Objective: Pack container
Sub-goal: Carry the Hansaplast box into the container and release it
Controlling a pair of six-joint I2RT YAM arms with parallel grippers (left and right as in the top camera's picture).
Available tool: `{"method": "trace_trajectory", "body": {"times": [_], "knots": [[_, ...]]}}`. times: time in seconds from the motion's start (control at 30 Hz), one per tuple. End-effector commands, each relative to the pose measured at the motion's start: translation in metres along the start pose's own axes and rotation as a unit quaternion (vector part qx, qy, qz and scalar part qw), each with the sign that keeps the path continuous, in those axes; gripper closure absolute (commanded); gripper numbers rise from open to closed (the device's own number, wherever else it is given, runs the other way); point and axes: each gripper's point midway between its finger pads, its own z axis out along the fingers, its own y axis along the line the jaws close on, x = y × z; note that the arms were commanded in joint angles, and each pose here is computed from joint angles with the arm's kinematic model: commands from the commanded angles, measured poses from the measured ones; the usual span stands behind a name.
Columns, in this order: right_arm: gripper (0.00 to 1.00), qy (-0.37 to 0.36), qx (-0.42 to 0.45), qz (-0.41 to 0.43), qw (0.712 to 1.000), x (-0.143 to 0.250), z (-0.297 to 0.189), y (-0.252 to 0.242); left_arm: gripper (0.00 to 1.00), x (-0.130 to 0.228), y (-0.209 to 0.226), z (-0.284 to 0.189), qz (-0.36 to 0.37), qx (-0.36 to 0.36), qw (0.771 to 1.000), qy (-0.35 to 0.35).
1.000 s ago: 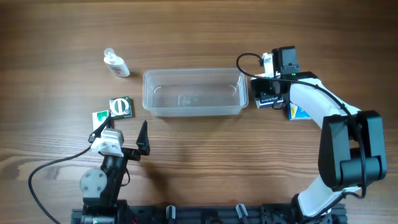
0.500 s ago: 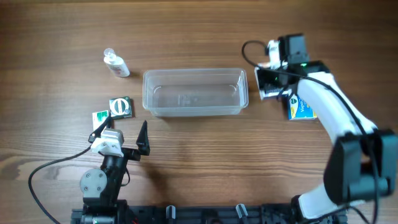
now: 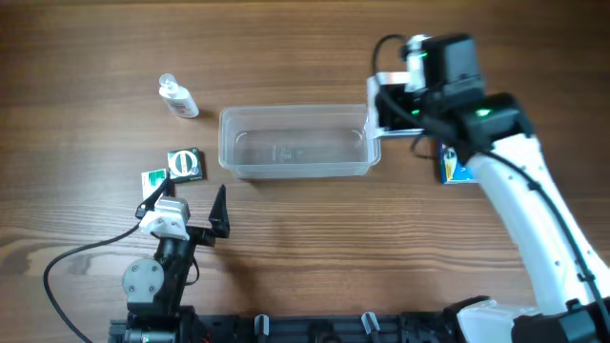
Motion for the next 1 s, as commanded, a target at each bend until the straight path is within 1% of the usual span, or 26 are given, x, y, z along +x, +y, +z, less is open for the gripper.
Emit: {"method": "trace_trajectory", "body": {"times": [0.0, 0.17, 0.33, 0.53, 0.77, 0.97], "knots": [[0.26, 0.007, -0.001, 0.01, 1.0, 0.004, 0.016, 0.032, 0.0, 0.002, -0.003, 0.0, 0.008, 0.007, 1.0, 0.001], [0.26, 0.049, 0.013, 0.01, 0.999, 0.025, 0.047, 0.047, 0.0, 0.002, -0.003, 0.0, 0.008, 0.007, 1.0, 0.001], [0.26, 0.072, 0.05, 0.013, 0.996, 0.037, 0.077, 0.038, 0.0, 0.002, -0.003, 0.0, 0.008, 0.007, 1.0, 0.001], [0.26, 0.091, 0.059, 0.011, 0.994, 0.047, 0.106, 0.037, 0.0, 0.002, -0.003, 0.0, 0.008, 0.007, 1.0, 0.001], [0.26, 0.105, 0.078, 0.006, 0.991, 0.055, 0.123, 0.03, 0.0, 0.002, -0.003, 0.0, 0.008, 0.007, 1.0, 0.001], [0.26, 0.1, 0.076, 0.004, 0.992, 0.053, 0.124, 0.031, 0.0, 0.002, -0.003, 0.0, 0.008, 0.007, 1.0, 0.001]]}}
